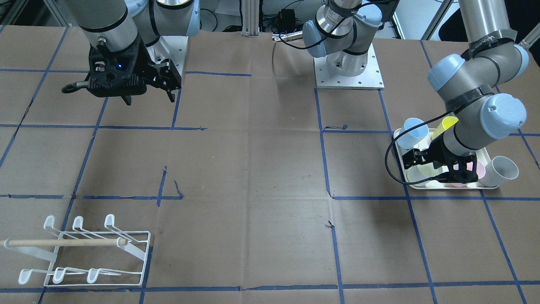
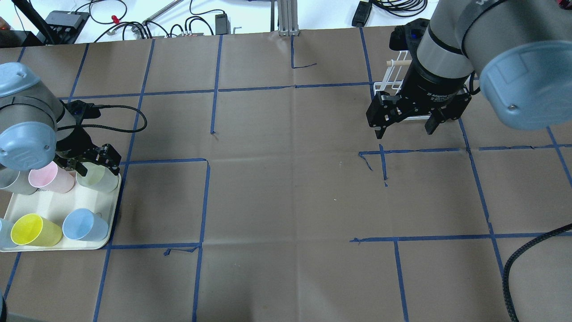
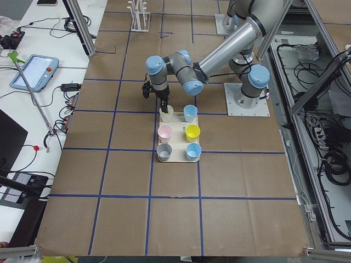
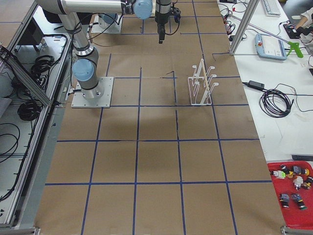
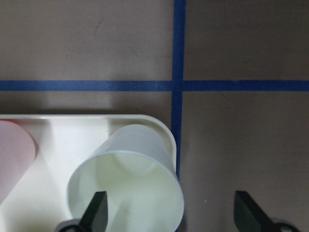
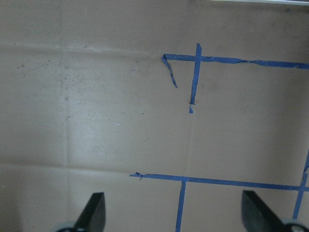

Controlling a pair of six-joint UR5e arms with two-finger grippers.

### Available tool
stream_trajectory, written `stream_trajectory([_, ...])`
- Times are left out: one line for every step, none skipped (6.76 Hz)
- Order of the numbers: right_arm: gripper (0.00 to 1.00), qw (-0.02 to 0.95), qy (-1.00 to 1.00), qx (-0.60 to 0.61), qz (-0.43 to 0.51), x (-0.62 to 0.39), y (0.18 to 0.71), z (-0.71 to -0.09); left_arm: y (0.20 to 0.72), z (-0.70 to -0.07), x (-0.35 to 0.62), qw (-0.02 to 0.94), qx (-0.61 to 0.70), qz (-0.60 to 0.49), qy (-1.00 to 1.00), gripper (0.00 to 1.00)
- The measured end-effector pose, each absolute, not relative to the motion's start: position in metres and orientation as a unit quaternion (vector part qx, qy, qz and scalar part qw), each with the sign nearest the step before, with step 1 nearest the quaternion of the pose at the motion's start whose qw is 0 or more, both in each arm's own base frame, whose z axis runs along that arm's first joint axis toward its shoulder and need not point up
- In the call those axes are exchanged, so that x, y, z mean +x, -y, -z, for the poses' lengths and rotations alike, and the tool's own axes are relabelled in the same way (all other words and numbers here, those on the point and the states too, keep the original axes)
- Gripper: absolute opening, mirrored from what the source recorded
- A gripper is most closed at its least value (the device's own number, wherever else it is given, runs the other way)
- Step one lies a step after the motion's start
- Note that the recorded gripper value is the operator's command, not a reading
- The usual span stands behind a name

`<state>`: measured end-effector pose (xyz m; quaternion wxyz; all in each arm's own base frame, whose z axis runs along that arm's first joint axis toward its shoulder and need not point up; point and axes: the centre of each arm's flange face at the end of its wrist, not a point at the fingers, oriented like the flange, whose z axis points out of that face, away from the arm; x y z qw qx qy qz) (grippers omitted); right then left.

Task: Transfer IKEA cup to right arm and place on rack

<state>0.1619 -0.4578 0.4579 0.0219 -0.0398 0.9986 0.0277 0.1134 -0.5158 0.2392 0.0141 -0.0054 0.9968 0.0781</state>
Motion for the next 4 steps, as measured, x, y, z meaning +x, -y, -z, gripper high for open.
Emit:
stream_trajectory([1.00, 0.022, -0.999, -0.040, -0.028, 0.1620, 0.4580, -0.4576, 0.5162, -0.2383, 0.1136, 0.014, -0.006, -0.079, -0.997, 0.25])
stream_trajectory([1.00, 0.022, -0.999, -0.040, -0.028, 0.1620, 0.4580, -0.4575, 0.5164, -0.2378, 0.1137, 0.014, -0.006, -0.079, -0.997, 0.07])
stream_trajectory([1.00, 0.022, -0.999, -0.039, -0.028, 0.1619, 0.4579, -0.4577, 0.5167, -0.2380, 0.1141, 0.013, -0.006, -0.079, -0.997, 0.00])
stream_trajectory([1.00, 0.022, -0.999, -0.039, -0.028, 0.1619, 0.4577, -0.4579, 0.5168, -0.2386, 0.1150, 0.012, -0.006, -0.079, -0.997, 0.00])
